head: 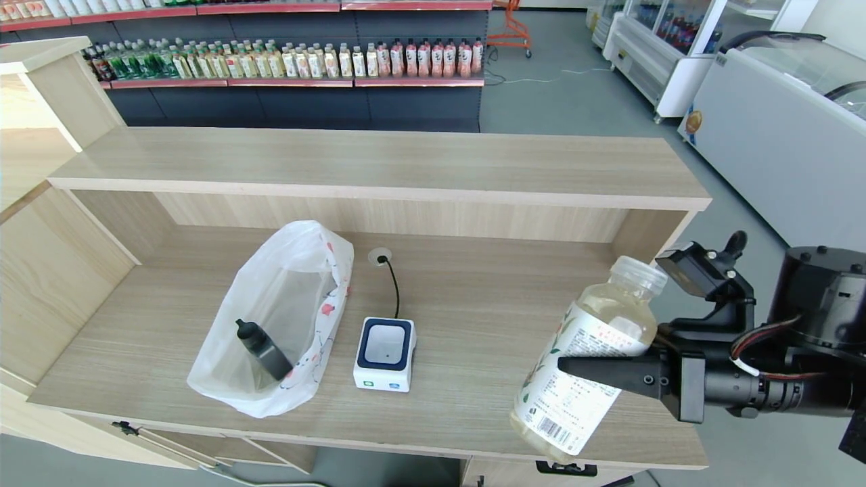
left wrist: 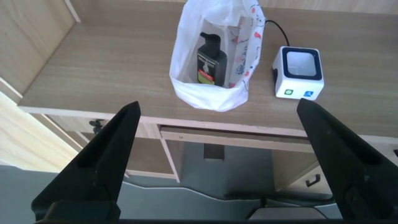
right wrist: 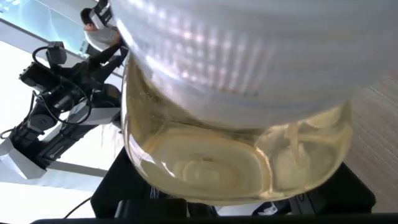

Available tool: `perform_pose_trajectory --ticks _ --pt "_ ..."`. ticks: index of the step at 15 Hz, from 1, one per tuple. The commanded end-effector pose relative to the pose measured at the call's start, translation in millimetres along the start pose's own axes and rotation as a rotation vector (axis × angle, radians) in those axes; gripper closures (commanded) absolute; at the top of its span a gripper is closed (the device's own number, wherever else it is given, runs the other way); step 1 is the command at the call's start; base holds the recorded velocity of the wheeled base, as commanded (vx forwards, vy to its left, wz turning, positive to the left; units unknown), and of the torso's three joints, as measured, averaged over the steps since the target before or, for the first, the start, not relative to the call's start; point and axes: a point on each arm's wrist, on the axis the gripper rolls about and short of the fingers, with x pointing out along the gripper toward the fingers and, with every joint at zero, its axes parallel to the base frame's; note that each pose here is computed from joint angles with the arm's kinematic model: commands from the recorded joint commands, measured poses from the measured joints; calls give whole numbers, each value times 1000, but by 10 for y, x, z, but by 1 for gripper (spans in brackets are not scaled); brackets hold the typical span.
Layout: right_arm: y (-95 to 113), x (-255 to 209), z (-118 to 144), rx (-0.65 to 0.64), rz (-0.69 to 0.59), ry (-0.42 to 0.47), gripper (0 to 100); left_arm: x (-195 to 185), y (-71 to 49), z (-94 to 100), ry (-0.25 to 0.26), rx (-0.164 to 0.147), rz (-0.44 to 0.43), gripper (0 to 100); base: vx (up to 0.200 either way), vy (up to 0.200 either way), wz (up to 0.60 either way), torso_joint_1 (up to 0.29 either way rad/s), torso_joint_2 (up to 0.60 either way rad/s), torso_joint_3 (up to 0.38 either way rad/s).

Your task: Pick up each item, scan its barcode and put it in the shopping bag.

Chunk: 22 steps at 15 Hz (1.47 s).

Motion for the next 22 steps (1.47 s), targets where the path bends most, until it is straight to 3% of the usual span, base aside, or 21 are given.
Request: perform_pose_trajectory --ticks 1,22 --pt "17 49 -16 7 19 13 100 0 0 0 0 0 0 0 0 0 0 0 0 0" --pt "-47 389 -70 17 95 62 100 0 0 0 0 0 0 0 0 0 0 0 0 0"
